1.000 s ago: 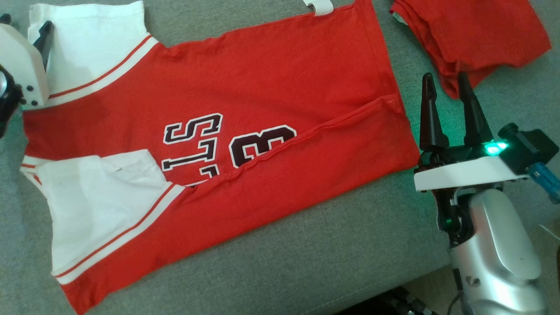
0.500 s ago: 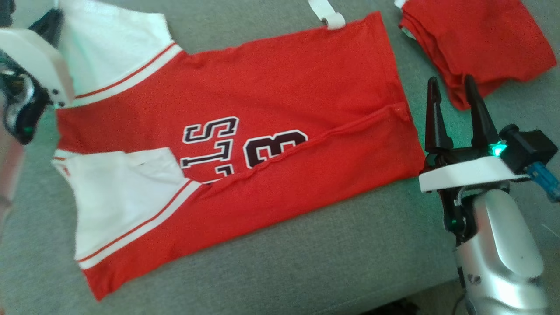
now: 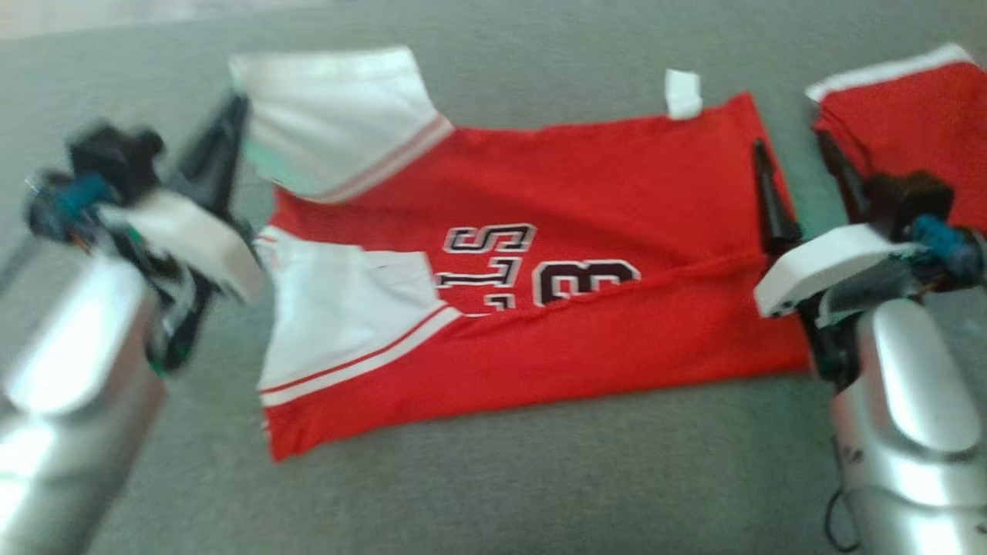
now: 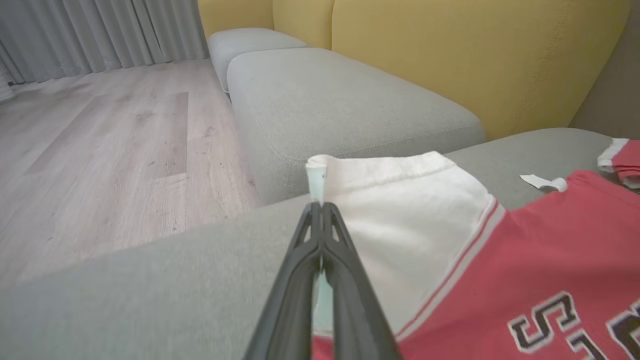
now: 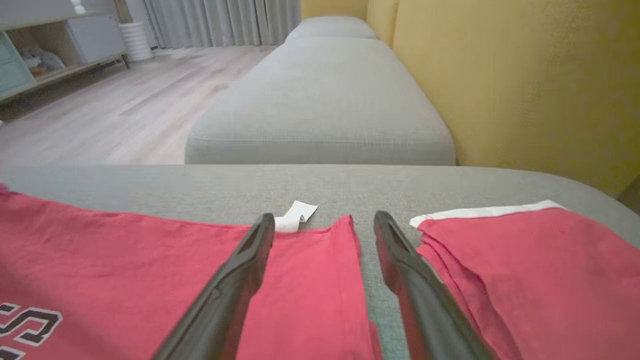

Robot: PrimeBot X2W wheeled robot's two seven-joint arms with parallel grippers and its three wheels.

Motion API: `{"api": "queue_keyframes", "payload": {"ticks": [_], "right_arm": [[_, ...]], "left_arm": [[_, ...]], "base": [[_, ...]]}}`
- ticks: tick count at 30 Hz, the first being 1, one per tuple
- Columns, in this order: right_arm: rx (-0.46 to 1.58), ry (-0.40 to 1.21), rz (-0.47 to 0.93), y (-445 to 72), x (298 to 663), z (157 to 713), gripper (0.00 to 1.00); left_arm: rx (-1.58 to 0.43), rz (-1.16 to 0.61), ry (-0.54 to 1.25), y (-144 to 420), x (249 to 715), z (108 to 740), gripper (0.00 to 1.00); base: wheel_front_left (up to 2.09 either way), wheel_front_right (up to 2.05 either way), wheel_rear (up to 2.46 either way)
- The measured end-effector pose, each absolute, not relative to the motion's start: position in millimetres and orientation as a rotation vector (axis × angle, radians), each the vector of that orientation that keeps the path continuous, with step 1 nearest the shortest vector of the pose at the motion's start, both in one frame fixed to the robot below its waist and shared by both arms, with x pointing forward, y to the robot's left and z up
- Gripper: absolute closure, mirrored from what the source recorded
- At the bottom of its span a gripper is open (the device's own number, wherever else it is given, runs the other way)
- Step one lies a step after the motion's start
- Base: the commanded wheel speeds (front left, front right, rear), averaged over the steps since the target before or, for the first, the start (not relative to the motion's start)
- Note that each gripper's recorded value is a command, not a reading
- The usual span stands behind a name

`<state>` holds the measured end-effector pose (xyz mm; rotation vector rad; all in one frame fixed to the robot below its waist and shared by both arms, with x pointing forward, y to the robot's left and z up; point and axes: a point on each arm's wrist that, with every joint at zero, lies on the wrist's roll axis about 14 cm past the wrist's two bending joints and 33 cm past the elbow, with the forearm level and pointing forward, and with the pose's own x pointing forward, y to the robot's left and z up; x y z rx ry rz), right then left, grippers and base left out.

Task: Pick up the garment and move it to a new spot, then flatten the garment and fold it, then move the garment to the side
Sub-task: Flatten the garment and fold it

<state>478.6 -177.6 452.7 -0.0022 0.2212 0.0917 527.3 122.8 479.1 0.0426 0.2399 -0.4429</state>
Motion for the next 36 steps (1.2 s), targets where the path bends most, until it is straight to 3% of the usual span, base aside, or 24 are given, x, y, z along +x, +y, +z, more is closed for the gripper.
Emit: {"api": "queue_keyframes", "payload": {"ticks": [8,14,24,25,27,36], "right_arm": [[-0.062,0.418,0.147,-167,512,435,0.00],[-0.149,0.541,0.135,-180,538,418,0.00],[-0.218,0.743,0.138,-187,545,369,0.00],[-0.223,0.748,0.140,-187,547,369,0.12],[-0.231,0.745,0.146,-185,553,370,1.00],[-0.220,0.683,0.160,-183,552,380,1.00]], "left_arm": [[-0.037,-0.450,0.296,121,453,461,1.00],[-0.050,-0.461,0.272,116,450,468,1.00],[-0.039,-0.441,0.293,123,452,459,1.00],[-0.038,-0.440,0.295,124,453,459,1.00],[-0.025,-0.444,0.301,123,454,457,1.00],[0.002,-0.414,0.285,132,466,463,1.00]], "base": [[0.00,0.00,0.00],[0.00,0.00,0.00],[0.00,0.00,0.00],[0.00,0.00,0.00],[0.00,0.00,0.00],[0.00,0.00,0.00]]}}
